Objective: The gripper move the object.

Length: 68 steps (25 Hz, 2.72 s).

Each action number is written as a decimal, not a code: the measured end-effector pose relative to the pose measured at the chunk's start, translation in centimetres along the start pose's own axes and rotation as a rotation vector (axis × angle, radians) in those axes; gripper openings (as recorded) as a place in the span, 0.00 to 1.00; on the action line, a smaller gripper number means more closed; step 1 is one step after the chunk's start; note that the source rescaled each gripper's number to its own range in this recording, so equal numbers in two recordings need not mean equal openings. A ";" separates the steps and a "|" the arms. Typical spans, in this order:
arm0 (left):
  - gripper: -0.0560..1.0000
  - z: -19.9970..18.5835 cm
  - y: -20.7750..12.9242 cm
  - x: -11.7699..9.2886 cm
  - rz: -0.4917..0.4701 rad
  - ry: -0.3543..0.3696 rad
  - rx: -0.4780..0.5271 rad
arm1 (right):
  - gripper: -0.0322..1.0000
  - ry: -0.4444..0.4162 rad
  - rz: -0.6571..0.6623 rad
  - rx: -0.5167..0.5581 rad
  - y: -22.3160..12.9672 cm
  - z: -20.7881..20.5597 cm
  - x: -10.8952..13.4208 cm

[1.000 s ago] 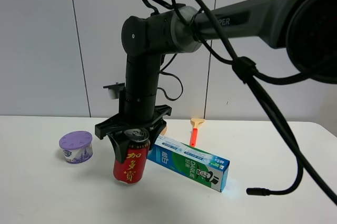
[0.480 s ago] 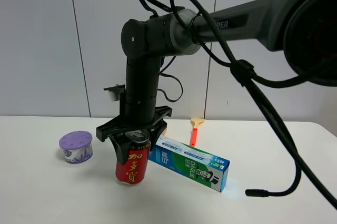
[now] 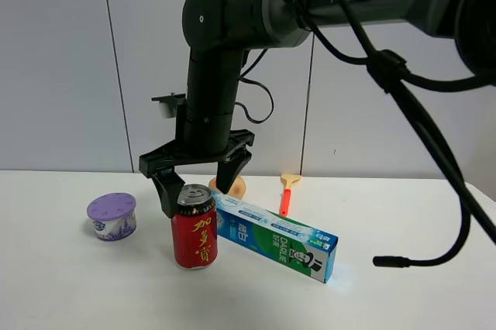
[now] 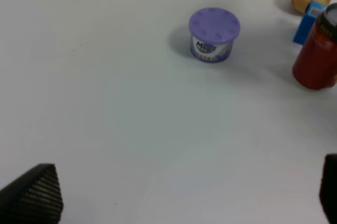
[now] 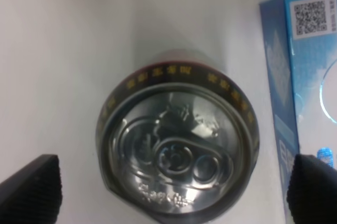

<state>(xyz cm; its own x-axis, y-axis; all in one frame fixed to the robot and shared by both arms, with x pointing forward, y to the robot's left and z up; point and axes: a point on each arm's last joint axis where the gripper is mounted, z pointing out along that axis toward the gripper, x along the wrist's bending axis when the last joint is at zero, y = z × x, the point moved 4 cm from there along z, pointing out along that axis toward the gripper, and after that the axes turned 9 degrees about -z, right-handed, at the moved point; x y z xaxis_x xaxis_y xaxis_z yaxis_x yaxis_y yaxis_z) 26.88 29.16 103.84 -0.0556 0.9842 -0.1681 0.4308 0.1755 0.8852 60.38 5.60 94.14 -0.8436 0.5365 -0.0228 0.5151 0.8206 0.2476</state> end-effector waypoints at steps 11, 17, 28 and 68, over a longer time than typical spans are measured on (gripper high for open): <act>1.00 0.0 0.0 0.0 0.000 0.000 0.000 | 0.61 -0.166 -0.026 -0.199 0.3 -12.1 -1.1; 1.00 0.0 0.0 0.0 0.000 0.000 0.000 | 0.61 -0.291 0.020 -0.373 -1.6 -22.1 -1.4; 1.00 0.0 0.0 0.0 0.000 0.000 0.000 | 0.61 -0.587 0.076 -0.441 -4.5 -29.2 -3.9; 1.00 0.0 0.0 0.0 0.000 0.000 0.000 | 0.99 -0.894 0.449 -0.821 -24.9 -50.2 -4.8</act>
<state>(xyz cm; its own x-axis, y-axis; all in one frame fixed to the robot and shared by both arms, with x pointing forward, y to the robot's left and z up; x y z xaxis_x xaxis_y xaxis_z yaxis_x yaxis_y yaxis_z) 26.88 29.16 103.84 -0.0556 0.9842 -0.1681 0.4308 0.1755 0.8852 43.97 -27.31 136.74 -0.0647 0.9381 -0.3404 0.2128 0.3462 0.9137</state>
